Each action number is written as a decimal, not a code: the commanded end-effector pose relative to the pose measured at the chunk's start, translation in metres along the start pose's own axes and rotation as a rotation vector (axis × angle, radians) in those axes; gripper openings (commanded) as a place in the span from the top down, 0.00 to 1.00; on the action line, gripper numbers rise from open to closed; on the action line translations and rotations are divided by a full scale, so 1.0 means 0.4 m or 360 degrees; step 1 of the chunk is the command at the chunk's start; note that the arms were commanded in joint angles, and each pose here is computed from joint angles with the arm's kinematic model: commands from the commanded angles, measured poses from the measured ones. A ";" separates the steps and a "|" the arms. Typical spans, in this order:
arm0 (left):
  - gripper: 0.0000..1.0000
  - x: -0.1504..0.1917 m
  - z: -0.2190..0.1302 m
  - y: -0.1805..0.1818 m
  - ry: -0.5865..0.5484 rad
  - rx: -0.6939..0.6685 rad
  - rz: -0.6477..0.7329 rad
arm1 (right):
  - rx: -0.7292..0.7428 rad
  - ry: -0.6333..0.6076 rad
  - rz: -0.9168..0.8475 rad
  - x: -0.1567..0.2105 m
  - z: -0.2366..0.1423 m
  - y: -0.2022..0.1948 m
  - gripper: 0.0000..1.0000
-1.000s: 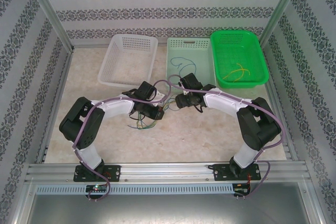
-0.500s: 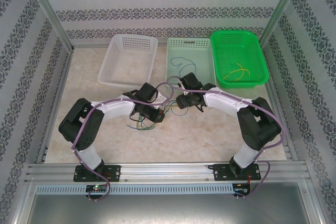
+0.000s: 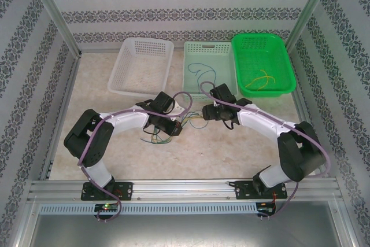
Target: Untangle the cables
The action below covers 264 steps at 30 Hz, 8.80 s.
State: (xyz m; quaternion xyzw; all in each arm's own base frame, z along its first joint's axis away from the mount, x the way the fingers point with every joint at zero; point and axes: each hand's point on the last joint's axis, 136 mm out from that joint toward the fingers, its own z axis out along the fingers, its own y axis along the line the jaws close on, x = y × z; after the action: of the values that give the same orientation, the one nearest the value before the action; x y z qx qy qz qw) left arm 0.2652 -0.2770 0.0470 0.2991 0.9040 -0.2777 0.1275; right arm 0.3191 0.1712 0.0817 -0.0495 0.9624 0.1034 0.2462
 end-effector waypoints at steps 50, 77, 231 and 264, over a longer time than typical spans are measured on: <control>0.00 -0.228 -0.229 -0.132 -0.0664 -0.0111 0.0271 | -0.0173 -0.0368 0.0131 -0.144 -0.249 0.040 0.96; 0.88 -0.293 -0.092 -0.217 -0.0431 0.0373 0.0354 | -0.0275 -0.0347 0.0089 -0.162 -0.246 0.080 0.95; 1.00 -0.438 -0.482 -0.138 -0.1371 0.0215 -0.0133 | -0.0210 -0.0196 0.0684 0.019 -0.159 -0.040 0.25; 1.00 -0.462 -0.462 -0.210 -0.1365 0.0443 0.0004 | -0.0773 0.0189 0.0671 -0.014 0.018 0.320 0.42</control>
State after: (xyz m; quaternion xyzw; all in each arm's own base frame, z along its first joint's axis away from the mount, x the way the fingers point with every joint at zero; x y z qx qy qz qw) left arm 0.3522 -0.3065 0.2777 0.1440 0.7611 -0.4763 0.4162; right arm 0.3076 0.2857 0.1007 0.0893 0.9151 0.3613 0.1553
